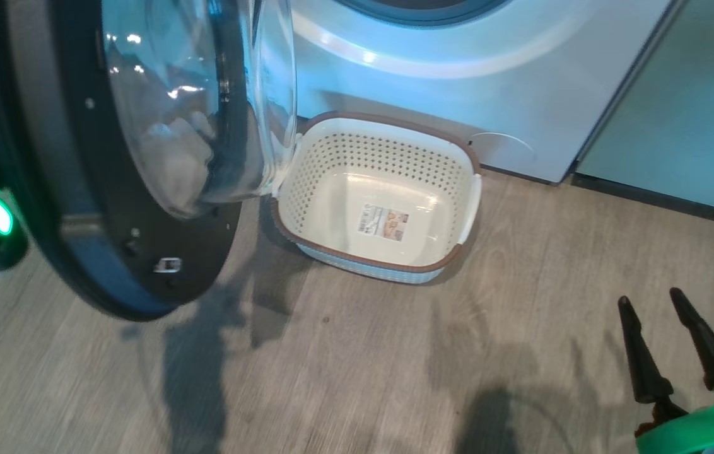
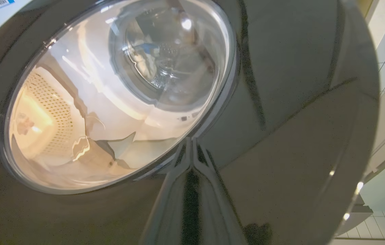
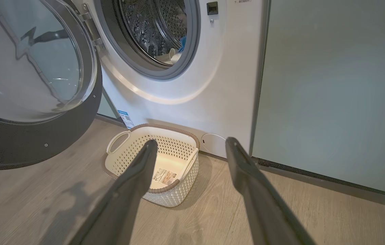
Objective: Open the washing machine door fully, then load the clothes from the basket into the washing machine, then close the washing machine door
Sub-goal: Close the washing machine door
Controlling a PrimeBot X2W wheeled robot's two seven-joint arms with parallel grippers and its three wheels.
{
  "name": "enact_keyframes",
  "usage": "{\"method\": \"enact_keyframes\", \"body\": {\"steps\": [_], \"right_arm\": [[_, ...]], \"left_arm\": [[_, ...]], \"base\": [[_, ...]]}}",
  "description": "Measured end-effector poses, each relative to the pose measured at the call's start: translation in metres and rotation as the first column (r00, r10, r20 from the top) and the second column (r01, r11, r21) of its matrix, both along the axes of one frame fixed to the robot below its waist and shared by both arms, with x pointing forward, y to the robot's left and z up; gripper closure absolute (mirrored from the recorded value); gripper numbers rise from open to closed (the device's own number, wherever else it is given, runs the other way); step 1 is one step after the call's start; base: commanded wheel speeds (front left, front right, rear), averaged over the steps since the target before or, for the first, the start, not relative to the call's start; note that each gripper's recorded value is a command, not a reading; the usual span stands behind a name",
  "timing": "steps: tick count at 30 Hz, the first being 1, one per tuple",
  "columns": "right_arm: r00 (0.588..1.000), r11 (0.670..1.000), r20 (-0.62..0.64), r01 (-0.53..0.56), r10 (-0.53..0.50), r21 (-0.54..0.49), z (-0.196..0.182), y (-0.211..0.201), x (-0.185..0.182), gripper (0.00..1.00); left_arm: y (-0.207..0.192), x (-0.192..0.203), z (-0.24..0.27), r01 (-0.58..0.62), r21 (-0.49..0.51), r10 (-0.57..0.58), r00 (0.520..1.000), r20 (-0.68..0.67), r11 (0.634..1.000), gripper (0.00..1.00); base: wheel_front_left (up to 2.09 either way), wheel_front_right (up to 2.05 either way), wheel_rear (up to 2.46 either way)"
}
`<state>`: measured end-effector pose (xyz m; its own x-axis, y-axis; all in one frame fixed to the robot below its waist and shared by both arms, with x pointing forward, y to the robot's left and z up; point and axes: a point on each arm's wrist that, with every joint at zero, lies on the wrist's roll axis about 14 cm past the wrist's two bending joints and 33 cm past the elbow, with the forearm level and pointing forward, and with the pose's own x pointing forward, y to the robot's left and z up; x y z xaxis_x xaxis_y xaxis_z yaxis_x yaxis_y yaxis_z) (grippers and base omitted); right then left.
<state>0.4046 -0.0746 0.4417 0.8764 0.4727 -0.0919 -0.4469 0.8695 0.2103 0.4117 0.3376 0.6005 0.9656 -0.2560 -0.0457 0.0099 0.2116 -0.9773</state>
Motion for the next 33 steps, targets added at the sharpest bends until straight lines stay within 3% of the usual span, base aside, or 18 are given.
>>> {"method": "enact_keyframes", "body": {"steps": [17, 33], "right_arm": [[0.988, 0.988, 0.01, 0.154, -0.154, 0.009, 0.006, -0.041, -0.013, 0.0], [0.946, 0.946, 0.023, 0.322, -0.323, 0.02, 0.013, -0.086, -0.014, 0.0]], "left_arm": [[-0.107, 0.04, -0.014, 0.296, -0.046, -0.294, 0.955, 0.044, 0.954, 1.0], [-0.184, 0.103, -0.039, 0.398, -0.088, -0.392, 0.917, 0.078, 0.913, 1.0]], "base": [[0.0, 0.0, 0.0], [0.0, 0.0, 0.0]]}}
